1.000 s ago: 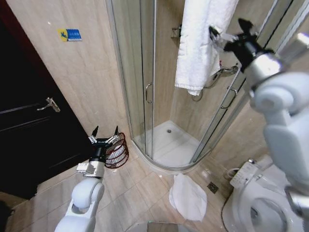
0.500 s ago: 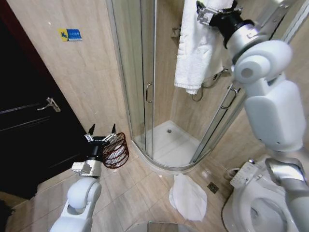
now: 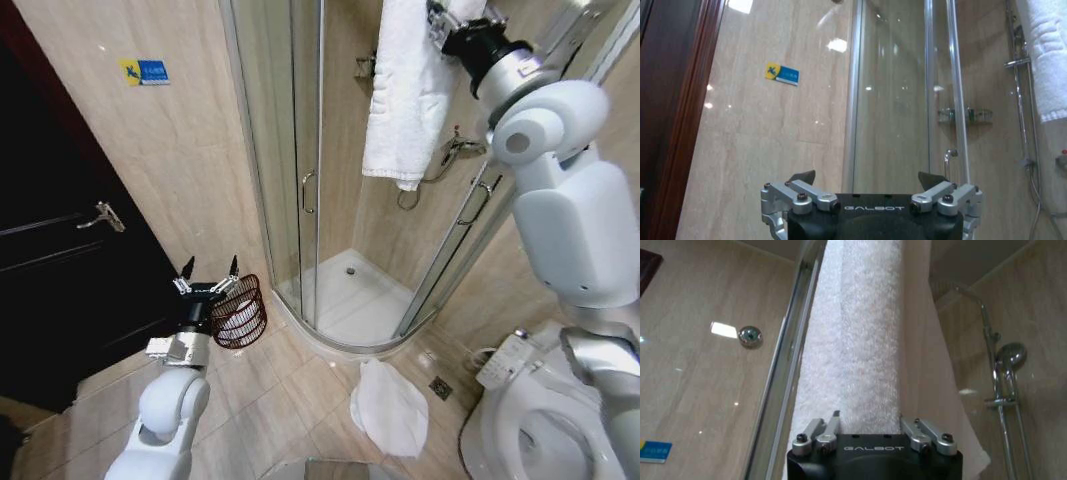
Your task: Discard the used towel into the hamper.
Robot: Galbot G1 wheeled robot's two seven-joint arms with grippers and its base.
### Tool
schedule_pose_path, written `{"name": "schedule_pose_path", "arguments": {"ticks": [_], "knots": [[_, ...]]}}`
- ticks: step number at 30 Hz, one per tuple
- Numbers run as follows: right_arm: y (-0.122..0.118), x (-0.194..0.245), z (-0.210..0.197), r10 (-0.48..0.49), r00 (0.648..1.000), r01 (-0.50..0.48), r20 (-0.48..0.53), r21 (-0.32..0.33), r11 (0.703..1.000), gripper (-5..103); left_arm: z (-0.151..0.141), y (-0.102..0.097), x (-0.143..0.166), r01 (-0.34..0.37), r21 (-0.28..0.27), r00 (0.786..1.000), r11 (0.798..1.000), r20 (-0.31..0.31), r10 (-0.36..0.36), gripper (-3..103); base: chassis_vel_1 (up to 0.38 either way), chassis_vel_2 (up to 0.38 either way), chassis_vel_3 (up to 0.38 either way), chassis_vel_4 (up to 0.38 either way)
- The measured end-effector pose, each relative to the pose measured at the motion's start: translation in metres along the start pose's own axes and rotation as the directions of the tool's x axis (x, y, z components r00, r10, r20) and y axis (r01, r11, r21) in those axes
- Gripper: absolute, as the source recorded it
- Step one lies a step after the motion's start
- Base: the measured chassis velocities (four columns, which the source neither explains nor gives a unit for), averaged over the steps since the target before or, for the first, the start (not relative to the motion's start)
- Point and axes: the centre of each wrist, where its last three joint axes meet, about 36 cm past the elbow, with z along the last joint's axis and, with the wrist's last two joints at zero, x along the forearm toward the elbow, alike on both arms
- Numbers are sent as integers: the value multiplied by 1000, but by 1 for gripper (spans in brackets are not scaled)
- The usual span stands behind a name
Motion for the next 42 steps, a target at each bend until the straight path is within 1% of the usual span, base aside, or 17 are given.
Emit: {"name": "schedule_pose_path", "arguments": {"ticks": [2,4,7,8,9,16,17,21,27,29,32,33,35,36,42], "knots": [[-1,1,3,-2,1000,2,-8,-8,1000,22,-1,1,1,6,-2,1000,1000,6,-6,100,0,0,0,0],[-1,1,4,-4,1000,3,-11,-12,1000,22,-1,2,1,9,-2,1000,1000,8,-9,100,0,0,0,0],[-2,5,11,-9,1000,9,-22,-17,1000,8,-1,3,6,16,-5,1000,1000,6,-16,100,0,0,0,0],[-2,5,11,-9,1000,9,-22,-17,1000,8,-1,3,6,16,-5,1000,1000,6,-16,100,0,0,0,0],[-2,7,12,-12,1000,12,-25,-18,1000,5,-2,4,7,17,-7,1000,1000,6,-17,100,0,0,0,0],[0,29,31,-38,997,36,-67,-35,999,5,-4,8,11,28,-18,1000,999,13,-28,100,0,0,0,0],[4,40,42,-34,996,31,-79,-43,999,5,-4,9,13,31,-18,999,999,16,-31,100,0,0,0,0],[10,53,58,-19,996,15,-84,-49,999,5,-1,10,15,35,-20,999,999,17,-34,100,0,0,0,0],[12,66,70,-13,995,7,-98,-65,998,5,1,10,17,39,-18,999,999,18,-39,100,0,0,0,0],[16,80,85,-14,992,3,-126,-85,996,5,1,10,19,47,-16,999,999,19,-47,100,0,0,0,0],[19,89,97,-16,989,1,-149,-102,995,5,1,11,19,51,-16,999,999,19,-50,100,0,0,0,0],[22,105,114,-15,983,-8,-182,-128,992,5,1,12,20,55,-15,998,998,21,-55,100,0,0,0,0],[24,110,119,-16,981,-10,-193,-135,991,5,1,13,21,56,-14,998,998,21,-56,100,0,0,0,0],[26,121,129,-17,977,-15,-215,-146,989,5,0,14,21,59,-14,998,998,23,-58,100,0,0,0,0],[28,147,144,-4,970,-34,-241,-151,988,5,1,17,21,58,-12,998,998,27,-58,100,0,0,0,0]]}}
